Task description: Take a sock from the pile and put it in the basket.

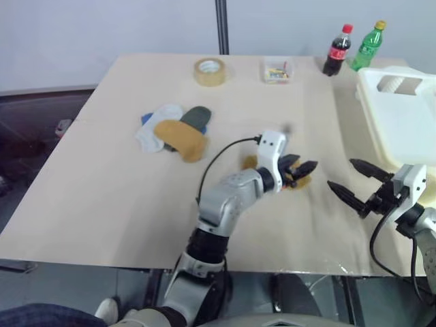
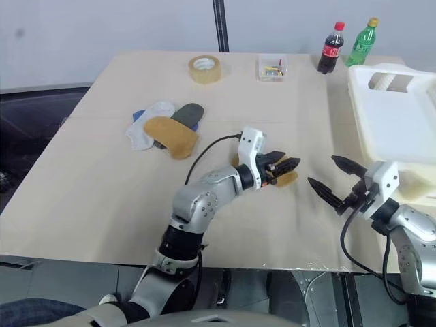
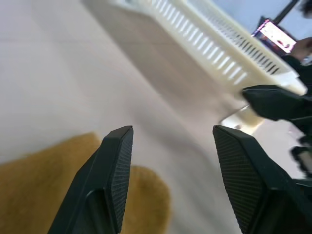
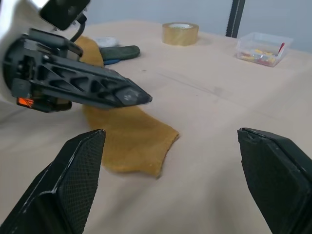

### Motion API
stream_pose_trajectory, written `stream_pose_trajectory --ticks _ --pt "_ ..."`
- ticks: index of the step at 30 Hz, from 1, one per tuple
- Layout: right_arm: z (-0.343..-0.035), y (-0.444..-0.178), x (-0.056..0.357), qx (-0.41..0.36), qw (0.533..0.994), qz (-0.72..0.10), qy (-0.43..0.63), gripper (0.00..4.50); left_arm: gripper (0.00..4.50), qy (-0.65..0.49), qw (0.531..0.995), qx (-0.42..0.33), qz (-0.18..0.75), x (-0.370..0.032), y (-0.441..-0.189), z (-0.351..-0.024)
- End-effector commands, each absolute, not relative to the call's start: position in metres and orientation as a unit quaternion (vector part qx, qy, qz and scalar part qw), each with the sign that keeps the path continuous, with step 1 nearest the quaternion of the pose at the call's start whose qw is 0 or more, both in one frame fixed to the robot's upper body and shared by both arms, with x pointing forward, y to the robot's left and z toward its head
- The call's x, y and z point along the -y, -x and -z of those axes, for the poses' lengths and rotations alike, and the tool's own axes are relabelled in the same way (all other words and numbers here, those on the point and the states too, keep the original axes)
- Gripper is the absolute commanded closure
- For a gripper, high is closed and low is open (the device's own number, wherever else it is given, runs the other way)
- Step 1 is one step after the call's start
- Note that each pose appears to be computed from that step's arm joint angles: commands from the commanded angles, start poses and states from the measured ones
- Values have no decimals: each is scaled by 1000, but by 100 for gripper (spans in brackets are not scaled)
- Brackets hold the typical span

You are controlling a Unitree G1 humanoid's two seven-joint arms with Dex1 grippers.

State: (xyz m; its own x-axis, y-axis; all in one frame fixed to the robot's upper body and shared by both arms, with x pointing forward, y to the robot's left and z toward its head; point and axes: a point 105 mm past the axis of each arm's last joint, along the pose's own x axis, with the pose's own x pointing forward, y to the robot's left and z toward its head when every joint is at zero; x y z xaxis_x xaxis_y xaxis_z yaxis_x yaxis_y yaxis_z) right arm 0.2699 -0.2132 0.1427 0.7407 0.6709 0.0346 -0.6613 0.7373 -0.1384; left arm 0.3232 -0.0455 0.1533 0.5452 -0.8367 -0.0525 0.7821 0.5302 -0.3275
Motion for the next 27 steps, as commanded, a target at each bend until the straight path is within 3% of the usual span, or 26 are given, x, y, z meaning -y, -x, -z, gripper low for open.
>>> stream_pose_trajectory --ticks 1,5,12,15,18,20,22,25,27 --pt "-139 -278 206 20 924 -374 76 0 173 87 874 -39 476 14 -335 -177" --pt "-121 -299 195 -30 926 -366 87 0 173 -29 890 -55 451 -44 -364 -145" --pt "-100 -325 183 -99 935 -334 60 0 173 -72 873 -95 474 -79 -379 -106" --pt "-93 -325 180 -120 933 -335 61 88 168 -80 854 -110 502 -74 -372 -92" --pt "-91 -323 177 -119 930 -342 64 251 168 -88 849 -111 509 -70 -369 -86" --pt "-93 -322 176 -113 930 -344 64 331 223 -79 851 -107 509 -68 -367 -86" --pt "-93 -320 174 -112 929 -346 63 438 301 -71 849 -105 513 -65 -365 -86" --pt "-92 -319 171 -110 928 -351 62 450 445 -73 846 -105 518 -64 -360 -84" --pt "-92 -319 170 -108 928 -352 61 450 445 -72 844 -105 520 -63 -358 -83"
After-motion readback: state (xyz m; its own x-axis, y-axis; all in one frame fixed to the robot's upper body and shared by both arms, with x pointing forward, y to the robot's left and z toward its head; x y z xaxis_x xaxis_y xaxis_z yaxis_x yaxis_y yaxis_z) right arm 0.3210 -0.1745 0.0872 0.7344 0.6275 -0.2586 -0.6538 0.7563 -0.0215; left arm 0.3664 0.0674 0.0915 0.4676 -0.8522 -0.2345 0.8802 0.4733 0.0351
